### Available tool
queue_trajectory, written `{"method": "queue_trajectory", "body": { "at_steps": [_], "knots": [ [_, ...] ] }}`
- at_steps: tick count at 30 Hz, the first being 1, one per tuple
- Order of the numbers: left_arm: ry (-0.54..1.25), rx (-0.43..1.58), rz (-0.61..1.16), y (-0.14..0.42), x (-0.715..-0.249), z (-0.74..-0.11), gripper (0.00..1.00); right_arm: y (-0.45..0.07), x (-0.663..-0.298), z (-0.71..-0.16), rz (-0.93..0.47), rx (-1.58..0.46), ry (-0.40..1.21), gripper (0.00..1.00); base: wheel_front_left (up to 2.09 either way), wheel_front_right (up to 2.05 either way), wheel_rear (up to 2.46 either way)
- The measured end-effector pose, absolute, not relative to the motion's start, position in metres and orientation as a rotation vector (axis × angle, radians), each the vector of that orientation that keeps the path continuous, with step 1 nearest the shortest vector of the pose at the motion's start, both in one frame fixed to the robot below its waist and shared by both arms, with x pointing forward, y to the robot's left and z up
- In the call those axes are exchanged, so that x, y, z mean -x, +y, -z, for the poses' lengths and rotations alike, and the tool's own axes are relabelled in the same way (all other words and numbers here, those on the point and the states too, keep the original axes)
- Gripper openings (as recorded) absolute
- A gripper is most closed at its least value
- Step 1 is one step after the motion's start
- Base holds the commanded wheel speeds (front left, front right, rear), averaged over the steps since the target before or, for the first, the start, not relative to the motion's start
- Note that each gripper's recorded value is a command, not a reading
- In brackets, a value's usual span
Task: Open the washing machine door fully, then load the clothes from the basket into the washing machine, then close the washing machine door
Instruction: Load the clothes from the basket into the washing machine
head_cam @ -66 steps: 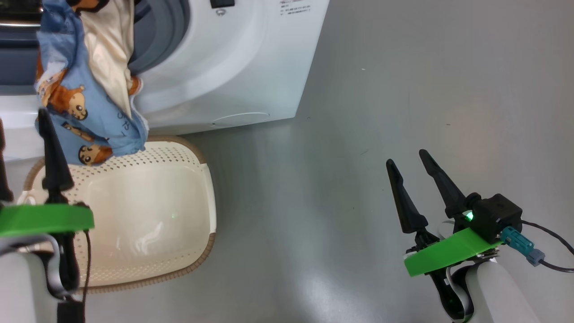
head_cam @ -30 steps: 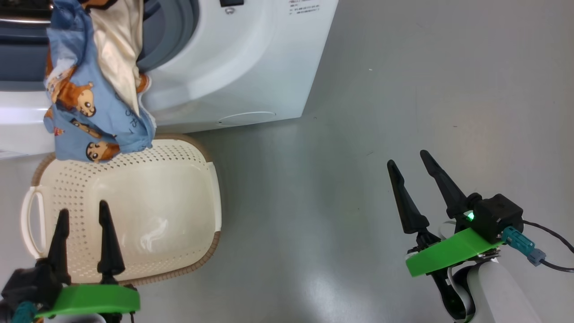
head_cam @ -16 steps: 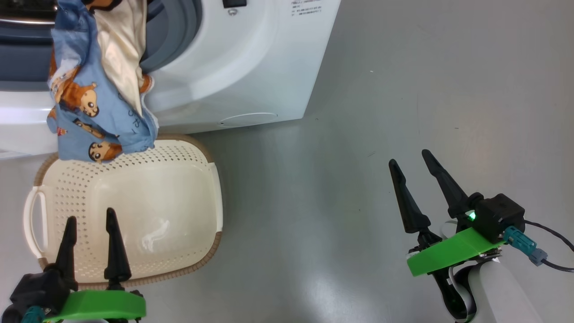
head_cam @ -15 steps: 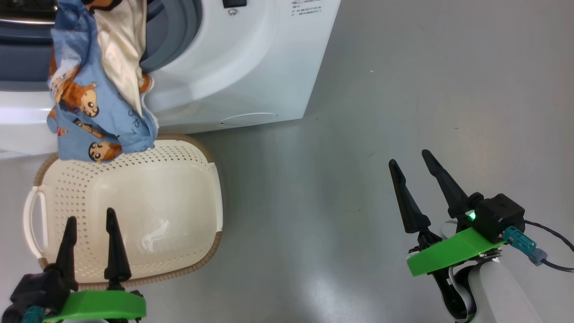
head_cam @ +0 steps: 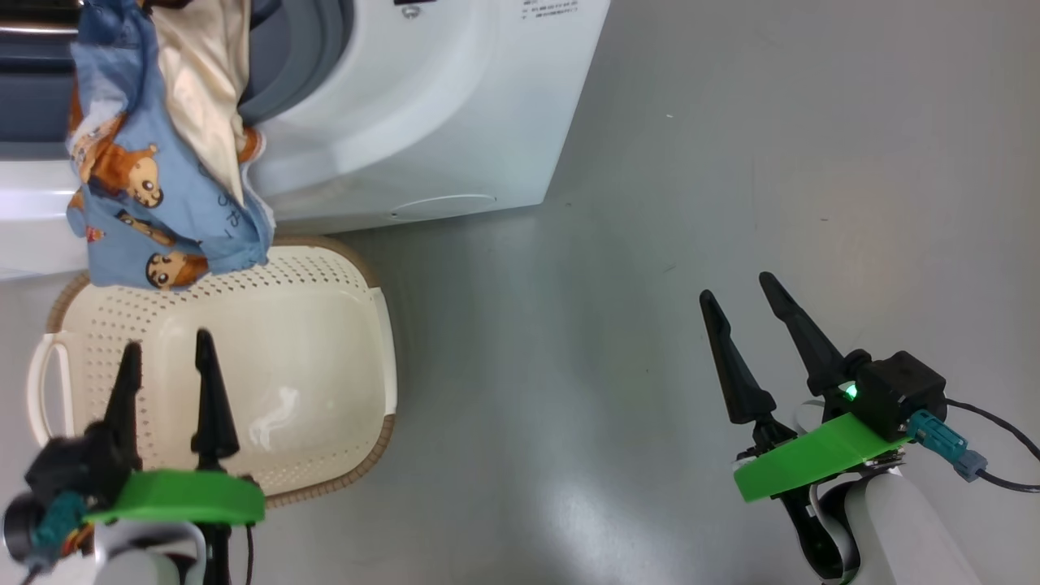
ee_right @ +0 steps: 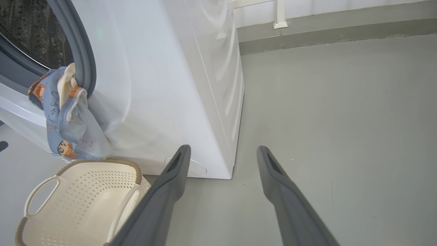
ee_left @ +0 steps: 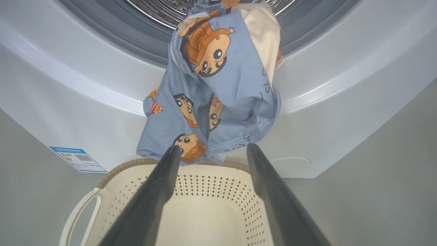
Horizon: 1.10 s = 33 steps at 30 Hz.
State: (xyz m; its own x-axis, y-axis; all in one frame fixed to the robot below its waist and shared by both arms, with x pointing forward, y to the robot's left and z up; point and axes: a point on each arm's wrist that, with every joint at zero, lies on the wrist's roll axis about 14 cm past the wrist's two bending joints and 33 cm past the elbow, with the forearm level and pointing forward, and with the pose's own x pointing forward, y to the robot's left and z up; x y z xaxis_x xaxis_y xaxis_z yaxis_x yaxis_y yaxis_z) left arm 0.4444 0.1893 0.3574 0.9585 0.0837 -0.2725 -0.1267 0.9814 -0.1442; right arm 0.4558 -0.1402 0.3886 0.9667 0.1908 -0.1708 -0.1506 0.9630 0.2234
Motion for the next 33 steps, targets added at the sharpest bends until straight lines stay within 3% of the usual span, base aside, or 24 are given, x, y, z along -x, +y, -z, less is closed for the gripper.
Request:
{"method": "queue_trajectory", "body": {
  "at_steps": [31, 32, 33],
  "knots": [
    [0.397, 0.223, -0.081, 0.182, -0.543, -0.273, 1.00, -0.161, -0.458, -0.338, -0.112, -0.193, 0.297, 1.00, 0.00, 0.00, 0.00],
    [0.388, 0.232, -0.092, 0.185, -0.551, -0.273, 0.80, -0.163, -0.461, -0.337, -0.108, -0.192, 0.294, 1.00, 0.00, 0.00, 0.00],
    [0.383, 0.236, -0.094, 0.185, -0.554, -0.273, 0.53, -0.163, -0.461, -0.337, -0.106, -0.192, 0.293, 1.00, 0.00, 0.00, 0.00]
  ]
}}
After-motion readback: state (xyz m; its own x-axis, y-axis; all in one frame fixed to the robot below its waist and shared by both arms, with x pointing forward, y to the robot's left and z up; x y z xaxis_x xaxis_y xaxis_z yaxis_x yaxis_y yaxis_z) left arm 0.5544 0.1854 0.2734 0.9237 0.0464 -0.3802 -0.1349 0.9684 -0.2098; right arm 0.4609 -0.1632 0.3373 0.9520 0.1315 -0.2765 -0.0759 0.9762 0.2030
